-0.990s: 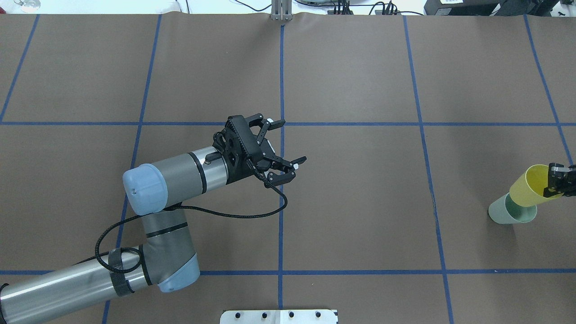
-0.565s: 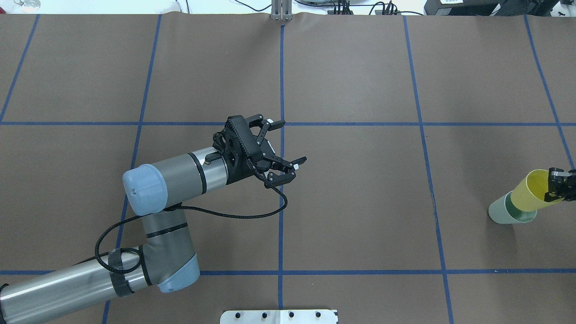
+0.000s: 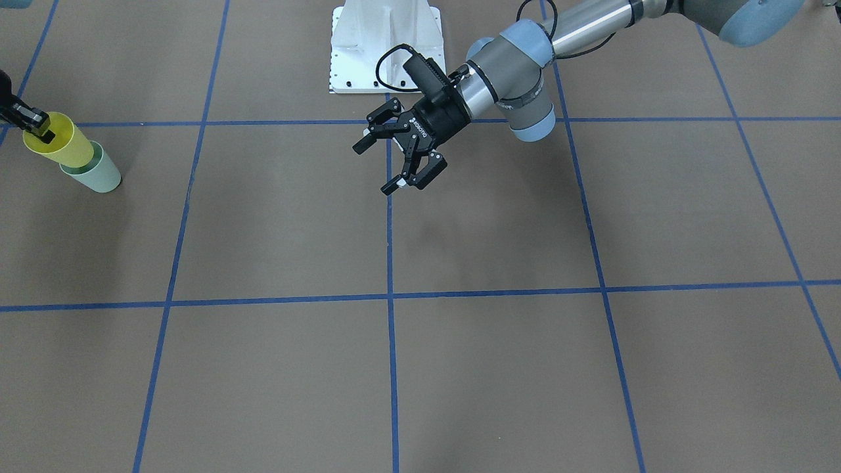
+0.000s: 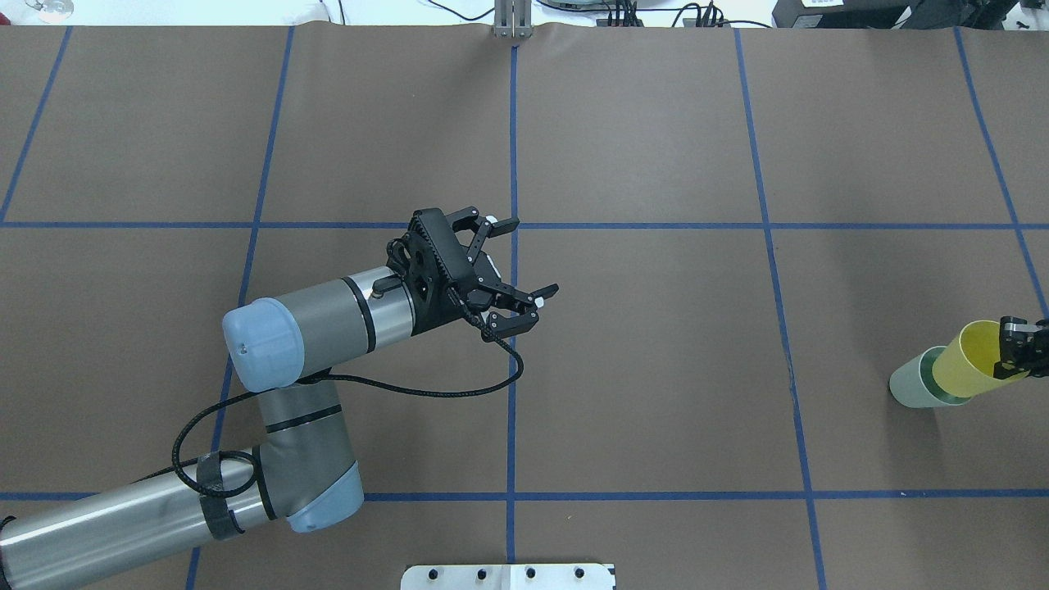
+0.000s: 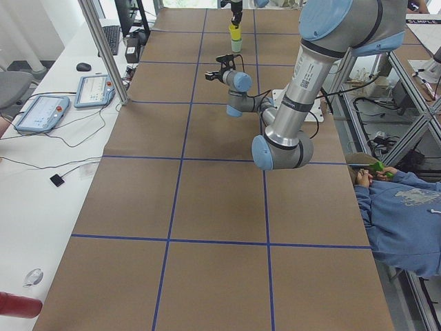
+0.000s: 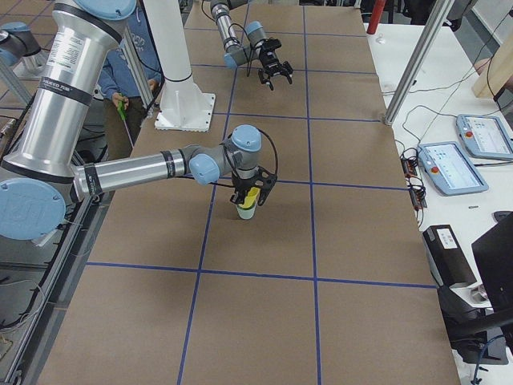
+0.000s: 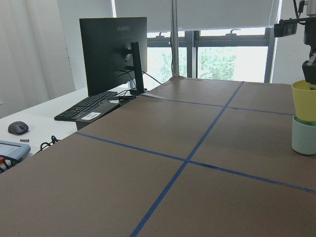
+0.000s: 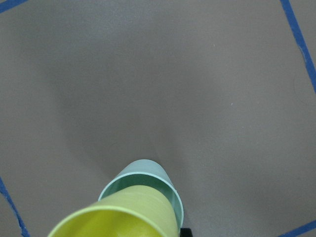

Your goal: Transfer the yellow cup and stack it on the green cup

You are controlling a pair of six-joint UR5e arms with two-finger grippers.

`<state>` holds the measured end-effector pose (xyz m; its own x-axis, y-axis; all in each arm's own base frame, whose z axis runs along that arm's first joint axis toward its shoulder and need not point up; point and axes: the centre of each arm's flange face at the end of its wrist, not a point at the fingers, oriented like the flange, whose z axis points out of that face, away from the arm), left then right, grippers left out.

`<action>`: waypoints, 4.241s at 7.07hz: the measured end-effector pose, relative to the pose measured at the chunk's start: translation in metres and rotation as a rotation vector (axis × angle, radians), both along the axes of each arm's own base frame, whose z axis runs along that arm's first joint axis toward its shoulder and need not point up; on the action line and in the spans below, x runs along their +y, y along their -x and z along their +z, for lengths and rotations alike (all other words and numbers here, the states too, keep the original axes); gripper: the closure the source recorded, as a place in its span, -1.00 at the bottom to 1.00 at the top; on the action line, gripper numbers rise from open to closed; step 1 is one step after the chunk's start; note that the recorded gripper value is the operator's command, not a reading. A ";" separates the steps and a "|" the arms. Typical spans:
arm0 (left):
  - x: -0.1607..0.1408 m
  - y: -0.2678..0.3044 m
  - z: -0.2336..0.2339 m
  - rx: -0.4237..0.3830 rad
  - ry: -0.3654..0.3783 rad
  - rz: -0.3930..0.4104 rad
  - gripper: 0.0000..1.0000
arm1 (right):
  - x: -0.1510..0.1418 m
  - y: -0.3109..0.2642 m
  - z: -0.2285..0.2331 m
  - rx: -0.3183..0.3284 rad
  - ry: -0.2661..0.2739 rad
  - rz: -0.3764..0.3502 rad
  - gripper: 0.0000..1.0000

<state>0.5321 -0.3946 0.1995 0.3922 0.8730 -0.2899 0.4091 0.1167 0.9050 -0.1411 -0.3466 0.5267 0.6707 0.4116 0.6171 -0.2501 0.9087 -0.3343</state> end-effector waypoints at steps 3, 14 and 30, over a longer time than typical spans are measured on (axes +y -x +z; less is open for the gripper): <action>0.001 0.000 0.000 0.001 0.001 0.002 -0.99 | 0.000 0.003 0.001 -0.001 0.000 -0.009 1.00; -0.029 0.014 0.033 -0.066 0.069 -0.129 -0.99 | -0.013 0.015 -0.003 -0.011 -0.020 -0.016 -1.00; -0.184 0.567 0.374 -0.637 1.252 0.170 -1.00 | -0.147 -0.095 0.028 -0.009 -0.305 -0.058 -1.00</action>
<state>-0.0346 -0.5788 0.5731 0.6655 0.2231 -0.7123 -0.1242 0.9741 0.1890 -0.0462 -0.4932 0.5545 0.6816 0.1677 0.7123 -0.1929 0.9801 -0.0461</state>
